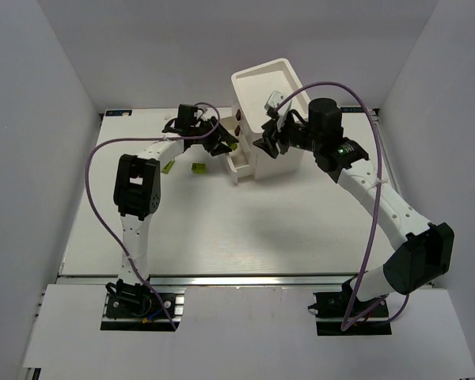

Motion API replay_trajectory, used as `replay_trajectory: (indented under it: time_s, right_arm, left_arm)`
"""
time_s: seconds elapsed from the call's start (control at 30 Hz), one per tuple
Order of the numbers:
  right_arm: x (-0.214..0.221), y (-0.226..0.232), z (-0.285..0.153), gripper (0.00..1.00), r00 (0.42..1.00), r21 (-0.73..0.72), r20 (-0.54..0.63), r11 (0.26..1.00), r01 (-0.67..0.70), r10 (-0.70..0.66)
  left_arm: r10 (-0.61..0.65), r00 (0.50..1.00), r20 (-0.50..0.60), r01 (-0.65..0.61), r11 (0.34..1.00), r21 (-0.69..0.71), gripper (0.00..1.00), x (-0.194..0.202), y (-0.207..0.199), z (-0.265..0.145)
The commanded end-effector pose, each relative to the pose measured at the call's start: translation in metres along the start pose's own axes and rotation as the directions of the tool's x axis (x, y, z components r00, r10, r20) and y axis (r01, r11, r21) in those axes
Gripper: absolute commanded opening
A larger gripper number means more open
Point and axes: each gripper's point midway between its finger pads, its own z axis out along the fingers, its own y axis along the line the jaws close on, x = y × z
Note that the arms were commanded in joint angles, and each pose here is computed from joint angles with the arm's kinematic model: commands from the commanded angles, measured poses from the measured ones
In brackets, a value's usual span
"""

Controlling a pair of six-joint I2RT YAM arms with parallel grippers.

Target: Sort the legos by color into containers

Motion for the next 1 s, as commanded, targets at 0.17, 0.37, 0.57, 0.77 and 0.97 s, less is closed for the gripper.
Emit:
replay_trajectory:
  time_s: [0.17,0.37,0.57,0.77,0.97]
  right_arm:
    - [-0.017,-0.006,-0.008,0.60,0.998,0.018,0.054,1.000,0.023,-0.024]
    - [-0.013,-0.004,-0.008,0.60,0.999,0.012,0.044,1.000,0.019,-0.019]
    - [-0.008,-0.002,-0.006,0.60,0.999,0.006,0.038,1.000,0.010,-0.010]
    - [-0.005,-0.002,-0.003,0.60,0.999,-0.004,0.034,1.000,-0.002,0.002]
    - [0.001,-0.001,-0.003,0.60,1.000,-0.003,0.024,1.000,-0.004,0.004]
  left_arm:
    - [0.129,0.991,0.046,-0.134,0.982,0.131,0.71,-0.011,-0.077,-0.024]
    - [0.148,0.983,0.108,-0.132,0.981,-0.143,0.22,-0.021,-0.036,-0.059]
    - [0.148,0.981,0.128,-0.062,0.855,-0.515,0.23,-0.004,0.040,-0.103]
    - [0.023,0.978,0.208,0.109,0.791,-0.602,0.85,0.011,0.073,-0.113]
    - [-0.141,0.944,0.297,0.304,0.718,-0.626,0.92,0.011,0.099,-0.094]
